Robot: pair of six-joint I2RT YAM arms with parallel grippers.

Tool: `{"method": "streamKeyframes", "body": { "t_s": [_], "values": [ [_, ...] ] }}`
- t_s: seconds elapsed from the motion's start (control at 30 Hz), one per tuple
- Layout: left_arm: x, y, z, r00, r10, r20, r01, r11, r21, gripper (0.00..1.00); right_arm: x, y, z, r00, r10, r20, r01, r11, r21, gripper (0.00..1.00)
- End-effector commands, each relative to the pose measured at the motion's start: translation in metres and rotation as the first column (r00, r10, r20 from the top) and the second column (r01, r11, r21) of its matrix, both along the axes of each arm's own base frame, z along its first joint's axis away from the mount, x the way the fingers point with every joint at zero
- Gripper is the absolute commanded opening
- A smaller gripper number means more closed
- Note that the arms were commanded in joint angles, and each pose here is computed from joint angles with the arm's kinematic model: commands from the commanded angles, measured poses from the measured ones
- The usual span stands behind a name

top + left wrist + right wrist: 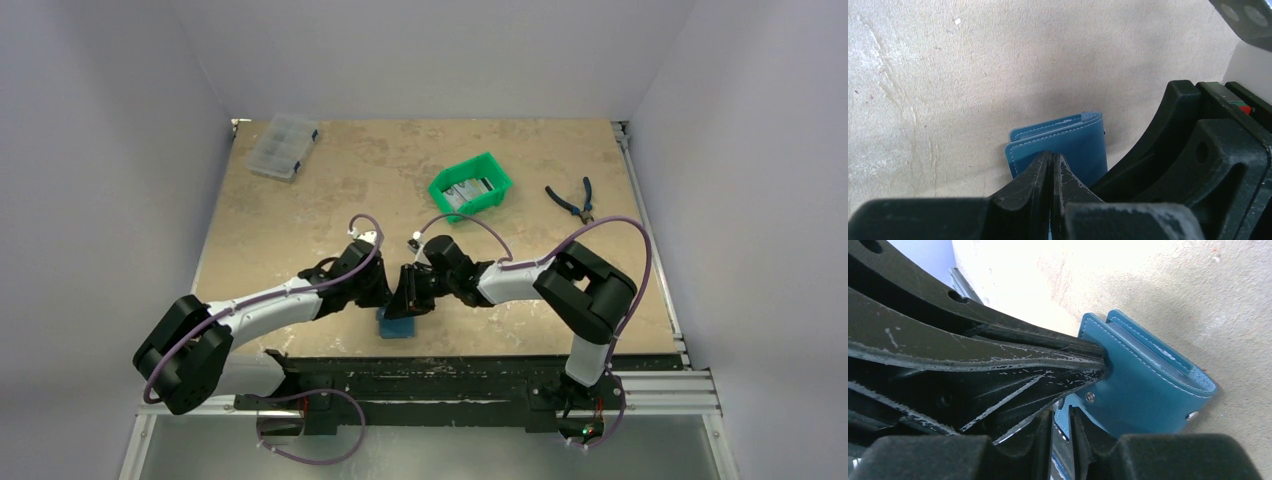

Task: Put the credit cards into the card holder
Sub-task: Close the card holder at the center of the board.

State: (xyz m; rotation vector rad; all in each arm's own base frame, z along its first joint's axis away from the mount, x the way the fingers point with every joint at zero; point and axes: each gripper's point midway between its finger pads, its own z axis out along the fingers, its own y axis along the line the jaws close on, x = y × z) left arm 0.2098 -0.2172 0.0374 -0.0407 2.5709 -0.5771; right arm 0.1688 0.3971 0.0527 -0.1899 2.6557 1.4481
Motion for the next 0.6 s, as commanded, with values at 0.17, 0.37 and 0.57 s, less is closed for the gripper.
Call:
{"method": "streamKeyframes", "body": {
  "t_s": [0.17, 0.37, 0.57],
  "values": [
    [-0.009, -0.004, 0.000, 1.000, -0.013, -0.007, 0.013, 0.999, -0.052, 0.00, 0.018, 0.018, 0.037, 0.992, -0.124, 0.031, 0.116, 0.976, 0.184, 0.27],
    [-0.008, -0.006, 0.001, 1.000, -0.020, -0.007, 0.020, 0.998, -0.064, 0.00, 0.024, 0.019, 0.034, 0.984, -0.174, 0.026, 0.167, 0.970, 0.177, 0.29],
    [-0.010, -0.006, -0.001, 1.000, -0.024, -0.012, 0.023, 0.998, -0.066, 0.00, 0.029, 0.020, 0.031, 0.981, -0.191, 0.036, 0.183, 0.970, 0.159, 0.25]
  ]
}}
